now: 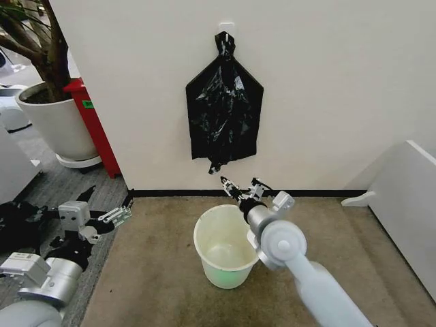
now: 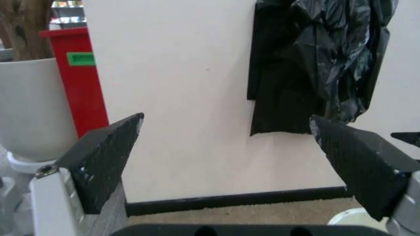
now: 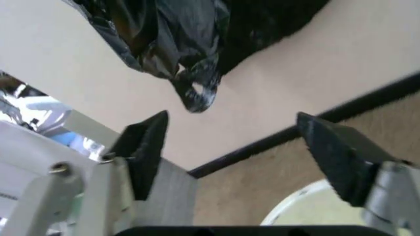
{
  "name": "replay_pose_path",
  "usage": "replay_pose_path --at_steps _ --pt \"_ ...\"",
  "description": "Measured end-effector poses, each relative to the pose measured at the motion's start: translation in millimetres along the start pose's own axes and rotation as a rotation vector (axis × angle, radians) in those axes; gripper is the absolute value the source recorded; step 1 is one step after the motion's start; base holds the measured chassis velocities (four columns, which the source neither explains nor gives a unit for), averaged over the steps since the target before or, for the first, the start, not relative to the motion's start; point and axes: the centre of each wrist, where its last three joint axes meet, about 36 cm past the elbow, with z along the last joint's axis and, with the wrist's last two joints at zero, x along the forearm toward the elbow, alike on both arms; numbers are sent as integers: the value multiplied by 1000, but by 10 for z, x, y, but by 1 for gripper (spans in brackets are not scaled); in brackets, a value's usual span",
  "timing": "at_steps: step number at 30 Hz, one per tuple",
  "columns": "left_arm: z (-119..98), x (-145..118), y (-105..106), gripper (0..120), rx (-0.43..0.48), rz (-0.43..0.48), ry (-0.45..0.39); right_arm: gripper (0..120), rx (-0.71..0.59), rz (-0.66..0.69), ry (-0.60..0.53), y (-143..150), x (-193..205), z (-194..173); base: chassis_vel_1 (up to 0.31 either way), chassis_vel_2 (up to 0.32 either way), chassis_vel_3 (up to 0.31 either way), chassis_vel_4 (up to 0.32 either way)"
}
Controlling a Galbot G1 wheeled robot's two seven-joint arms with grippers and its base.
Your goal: Place the garbage bag over the trash bin.
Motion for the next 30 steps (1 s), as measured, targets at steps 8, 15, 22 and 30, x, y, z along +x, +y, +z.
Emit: replay_pose_path --at_steps 8,15,22,30 --pt "-317 -432 91 100 -34 104 -33 98 -38 6 -18 -44 -15 -57 0 0 0 0" --pt "-630 -703 143 100 -92 160 -44 100 -66 27 -25 -101 -52 -137 0 0 0 0" --pt "-661 -785 148 100 -90 163 -52 100 -62 35 -28 -146 -56 -158 0 0 0 0" --pt "-693 -982 145 100 -74 166 -69 100 -46 38 -43 -200 -21 -169 0 0 0 0"
